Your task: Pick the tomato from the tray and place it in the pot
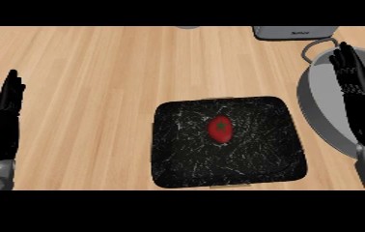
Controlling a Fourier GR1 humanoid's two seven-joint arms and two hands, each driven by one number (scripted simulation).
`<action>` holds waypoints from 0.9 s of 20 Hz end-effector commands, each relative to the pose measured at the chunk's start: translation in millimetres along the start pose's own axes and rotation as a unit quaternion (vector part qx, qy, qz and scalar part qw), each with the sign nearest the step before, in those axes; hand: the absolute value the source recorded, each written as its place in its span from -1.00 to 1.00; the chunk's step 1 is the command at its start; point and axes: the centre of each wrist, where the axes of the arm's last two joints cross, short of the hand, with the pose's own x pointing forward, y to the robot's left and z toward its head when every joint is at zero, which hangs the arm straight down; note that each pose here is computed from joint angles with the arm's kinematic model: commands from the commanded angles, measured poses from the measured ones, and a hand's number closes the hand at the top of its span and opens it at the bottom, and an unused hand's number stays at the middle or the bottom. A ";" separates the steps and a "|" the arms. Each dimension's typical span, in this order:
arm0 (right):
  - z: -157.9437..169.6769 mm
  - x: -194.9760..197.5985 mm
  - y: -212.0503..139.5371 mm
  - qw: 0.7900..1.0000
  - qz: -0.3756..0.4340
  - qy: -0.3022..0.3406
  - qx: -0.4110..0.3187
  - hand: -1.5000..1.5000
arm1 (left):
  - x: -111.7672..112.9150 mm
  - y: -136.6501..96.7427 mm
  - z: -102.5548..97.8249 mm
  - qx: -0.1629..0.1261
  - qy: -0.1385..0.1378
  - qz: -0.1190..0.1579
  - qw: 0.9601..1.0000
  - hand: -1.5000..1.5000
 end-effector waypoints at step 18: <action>75.7 4.5 43.9 0.978 0.143 0.040 -0.144 -1.00 | 44.3 -50.9 -6.1 -0.076 0.039 0.178 0.980 0.00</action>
